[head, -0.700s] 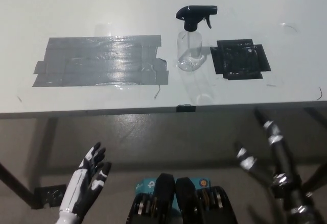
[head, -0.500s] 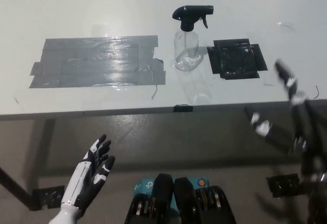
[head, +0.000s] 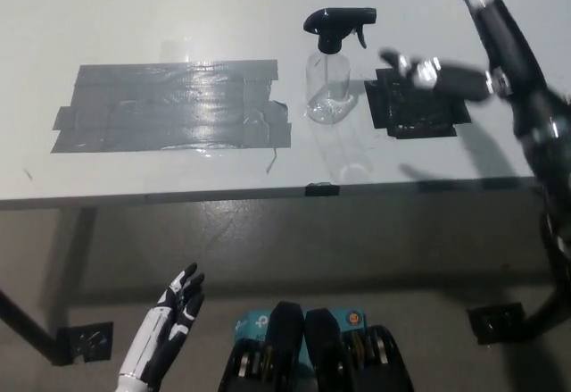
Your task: The robot grabs the black lid of the spray bottle on the desk and places it on the black area of the desk
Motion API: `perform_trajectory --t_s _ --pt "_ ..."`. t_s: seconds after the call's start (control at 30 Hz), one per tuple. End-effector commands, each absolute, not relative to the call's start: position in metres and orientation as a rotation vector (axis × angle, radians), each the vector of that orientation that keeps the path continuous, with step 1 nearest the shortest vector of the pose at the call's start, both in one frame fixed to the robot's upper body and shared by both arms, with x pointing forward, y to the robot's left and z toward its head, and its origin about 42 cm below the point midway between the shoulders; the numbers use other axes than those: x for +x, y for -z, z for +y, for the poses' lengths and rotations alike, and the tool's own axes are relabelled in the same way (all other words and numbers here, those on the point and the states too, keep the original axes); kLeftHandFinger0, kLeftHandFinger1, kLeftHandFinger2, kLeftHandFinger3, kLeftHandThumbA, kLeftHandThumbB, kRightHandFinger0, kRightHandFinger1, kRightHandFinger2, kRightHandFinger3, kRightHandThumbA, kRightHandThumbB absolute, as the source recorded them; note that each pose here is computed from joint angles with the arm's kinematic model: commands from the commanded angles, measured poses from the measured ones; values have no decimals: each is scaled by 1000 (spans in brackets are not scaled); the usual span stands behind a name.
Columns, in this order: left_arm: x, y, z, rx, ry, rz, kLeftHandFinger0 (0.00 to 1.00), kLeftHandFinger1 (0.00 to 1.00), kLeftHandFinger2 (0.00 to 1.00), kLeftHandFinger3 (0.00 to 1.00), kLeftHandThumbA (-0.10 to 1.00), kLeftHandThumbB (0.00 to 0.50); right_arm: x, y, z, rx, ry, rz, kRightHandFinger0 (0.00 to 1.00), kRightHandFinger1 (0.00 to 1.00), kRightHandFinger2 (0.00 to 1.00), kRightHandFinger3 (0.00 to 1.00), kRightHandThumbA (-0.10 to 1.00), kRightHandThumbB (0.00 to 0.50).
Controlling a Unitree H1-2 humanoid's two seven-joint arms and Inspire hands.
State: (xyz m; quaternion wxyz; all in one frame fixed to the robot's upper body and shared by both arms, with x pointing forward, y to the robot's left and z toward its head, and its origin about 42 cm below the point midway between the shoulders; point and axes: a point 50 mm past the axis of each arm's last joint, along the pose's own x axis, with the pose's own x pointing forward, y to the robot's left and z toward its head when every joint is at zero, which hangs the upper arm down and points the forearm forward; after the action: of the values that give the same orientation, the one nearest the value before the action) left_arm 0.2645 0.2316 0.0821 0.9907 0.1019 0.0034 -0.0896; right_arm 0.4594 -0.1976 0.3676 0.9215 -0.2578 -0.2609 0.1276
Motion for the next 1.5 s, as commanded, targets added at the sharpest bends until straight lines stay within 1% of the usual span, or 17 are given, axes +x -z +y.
perform_trajectory --t_s 0.0,0.1,0.2,0.27,0.33,0.4,0.43,0.47,0.5,0.6,0.67,0.7,0.77,0.87,1.03,1.23,1.47 --pt "263 -88 234 254 208 -55 1000 1000 1000 1000 878 221 519 -471 -181 -614 -423 -335 1000 1000 1000 1000 783 500" --pt "264 -90 232 272 218 -68 1000 1000 1000 1000 883 225 543 -492 -170 -577 -435 -256 1000 1000 1000 1000 744 491" --pt "268 -91 231 283 224 -83 1000 1000 1000 1000 879 220 555 -503 -162 -582 -444 -226 1000 1000 1000 1000 681 450" --pt "269 -91 232 287 224 -88 1000 1000 1000 1000 880 215 567 -509 -153 -602 -448 -189 1000 1000 1000 1000 657 397" --pt "271 -92 232 284 219 -87 1000 1000 1000 1000 874 212 577 -509 -145 -619 -446 -143 1000 1000 1000 1000 643 395" --pt "273 -93 234 282 218 -92 1000 1000 1000 1000 854 200 585 -508 -138 -640 -454 -107 1000 1000 1000 1000 641 406" --pt "273 -93 234 293 218 -97 1000 1000 1000 1000 838 196 589 -505 -133 -670 -464 -72 1000 1000 1000 1000 644 457" --pt "274 -93 234 295 219 -98 1000 1000 1000 1000 838 196 590 -504 -133 -675 -466 -70 1000 1000 1000 1000 645 460" --pt "273 -94 235 305 221 -100 1000 1000 1000 1000 834 191 592 -501 -130 -756 -484 -76 1000 1000 1000 1000 710 440" --pt "275 -95 235 305 222 -105 1000 1000 1000 1000 800 180 594 -496 -126 -811 -509 -40 1000 1000 1000 1000 710 423" --pt "277 -97 235 307 219 -109 1000 1000 1000 1000 784 172 596 -493 -124 -855 -503 -8 1000 1000 1000 1000 697 488" --pt "277 -98 236 310 218 -112 1000 1000 1000 1000 768 166 597 -492 -123 -865 -495 8 1000 1000 1000 1000 684 500" --pt "278 -98 236 308 215 -116 1000 1000 1000 1000 742 168 597 -486 -121 -934 -532 41 1000 1000 1000 1000 797 500" --pt "279 -100 236 315 218 -123 1000 1000 1000 1000 733 158 597 -480 -118 -931 -526 71 1000 1000 1000 1000 738 500" --pt "283 -104 235 326 219 -146 1000 1000 1000 1000 720 144 597 -473 -109 -1105 -513 28 1000 1000 1000 1000 976 500" --pt "288 -108 234 340 227 -160 1000 1000 1000 1000 714 139 597 -468 -103 -1161 -522 12 1000 1000 1000 1000 988 498" --pt "293 -113 235 357 225 -167 1000 1000 1000 1000 719 145 597 -462 -103 -1139 -535 35 1000 1000 1000 1000 916 500"
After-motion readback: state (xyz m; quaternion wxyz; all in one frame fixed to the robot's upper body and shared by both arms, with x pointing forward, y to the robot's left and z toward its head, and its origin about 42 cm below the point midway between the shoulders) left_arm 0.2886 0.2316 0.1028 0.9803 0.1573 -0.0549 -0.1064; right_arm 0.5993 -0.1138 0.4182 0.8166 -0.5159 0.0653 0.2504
